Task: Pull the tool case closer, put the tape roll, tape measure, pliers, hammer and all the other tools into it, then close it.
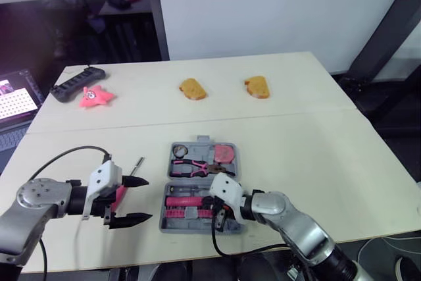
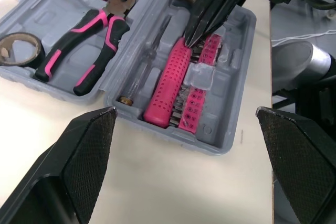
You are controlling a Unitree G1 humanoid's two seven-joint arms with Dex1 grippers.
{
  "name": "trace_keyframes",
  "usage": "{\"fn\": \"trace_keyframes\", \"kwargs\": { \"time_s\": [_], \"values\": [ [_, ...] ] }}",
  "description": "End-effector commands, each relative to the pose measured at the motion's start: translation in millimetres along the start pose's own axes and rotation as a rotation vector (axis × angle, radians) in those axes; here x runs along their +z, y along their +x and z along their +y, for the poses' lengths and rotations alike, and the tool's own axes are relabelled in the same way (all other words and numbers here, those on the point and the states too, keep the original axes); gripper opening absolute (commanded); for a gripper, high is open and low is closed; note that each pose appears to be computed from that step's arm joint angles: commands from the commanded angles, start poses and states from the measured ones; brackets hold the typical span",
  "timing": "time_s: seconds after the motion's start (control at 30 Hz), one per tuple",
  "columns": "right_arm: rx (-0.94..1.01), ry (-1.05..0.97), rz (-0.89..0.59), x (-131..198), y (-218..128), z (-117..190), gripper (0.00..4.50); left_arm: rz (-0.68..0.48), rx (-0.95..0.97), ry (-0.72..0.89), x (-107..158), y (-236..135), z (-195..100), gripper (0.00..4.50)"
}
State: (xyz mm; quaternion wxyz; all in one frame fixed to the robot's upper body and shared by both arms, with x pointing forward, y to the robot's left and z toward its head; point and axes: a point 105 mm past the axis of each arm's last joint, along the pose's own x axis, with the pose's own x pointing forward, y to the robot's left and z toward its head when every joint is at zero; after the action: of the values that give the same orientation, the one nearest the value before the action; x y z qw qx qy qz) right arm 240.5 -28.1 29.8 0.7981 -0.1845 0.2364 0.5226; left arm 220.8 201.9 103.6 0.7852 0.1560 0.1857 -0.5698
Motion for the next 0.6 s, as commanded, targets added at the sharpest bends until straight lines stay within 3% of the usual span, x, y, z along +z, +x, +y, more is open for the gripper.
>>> {"fn": "trace_keyframes", "kwargs": {
  "time_s": [0.03,0.43,0.6],
  "values": [
    [0.036,0.251,0.25,-51.7,11.5,17.2,0.06,-0.011,0.004,0.032,8.6,-3.3,0.2,4.5],
    [0.015,0.319,0.294,-47.2,19.1,18.5,0.06,-0.011,0.002,0.031,8.7,-2.8,-1.3,4.5],
    [0.002,0.202,0.026,6.8,9.6,4.6,0.06,-0.01,0.005,0.029,8.0,-2.9,-0.5,4.5]
  ]
}}
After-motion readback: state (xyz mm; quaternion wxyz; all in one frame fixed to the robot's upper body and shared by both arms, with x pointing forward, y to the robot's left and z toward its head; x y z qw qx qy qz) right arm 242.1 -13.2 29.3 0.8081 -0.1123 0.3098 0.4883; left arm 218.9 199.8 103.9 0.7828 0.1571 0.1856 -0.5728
